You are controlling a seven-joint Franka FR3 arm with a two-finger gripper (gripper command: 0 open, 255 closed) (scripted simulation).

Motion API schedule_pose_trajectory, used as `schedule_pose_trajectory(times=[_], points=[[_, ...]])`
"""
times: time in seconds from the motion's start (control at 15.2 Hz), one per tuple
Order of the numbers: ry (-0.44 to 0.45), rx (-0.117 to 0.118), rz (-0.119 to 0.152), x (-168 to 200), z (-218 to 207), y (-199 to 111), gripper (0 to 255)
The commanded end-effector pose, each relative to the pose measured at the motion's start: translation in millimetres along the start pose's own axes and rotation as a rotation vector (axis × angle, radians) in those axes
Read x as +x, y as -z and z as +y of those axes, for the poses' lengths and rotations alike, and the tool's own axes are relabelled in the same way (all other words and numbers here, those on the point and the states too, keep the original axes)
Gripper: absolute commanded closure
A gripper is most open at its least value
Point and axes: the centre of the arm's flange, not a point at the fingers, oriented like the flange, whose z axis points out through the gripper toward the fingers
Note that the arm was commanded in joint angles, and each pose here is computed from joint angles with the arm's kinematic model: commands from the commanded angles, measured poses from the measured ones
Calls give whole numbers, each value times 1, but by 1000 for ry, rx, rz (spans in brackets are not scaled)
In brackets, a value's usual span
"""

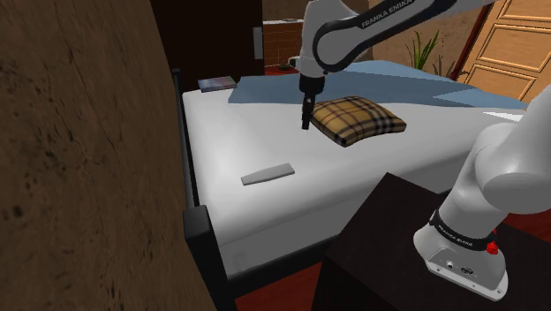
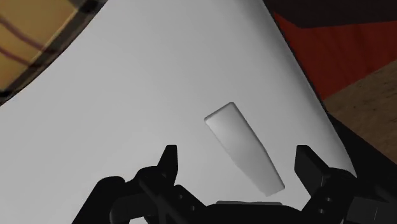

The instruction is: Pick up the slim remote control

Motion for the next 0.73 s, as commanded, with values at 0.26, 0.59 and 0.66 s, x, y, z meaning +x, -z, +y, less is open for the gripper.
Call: schedule_pose_trajectory(times=[0.26,0.59,0.66], points=[[195,19,-13,48,-2,-64,0],[356,35,-24,86,-14,-118,0],[388,38,-26,93,-17,-128,0]])
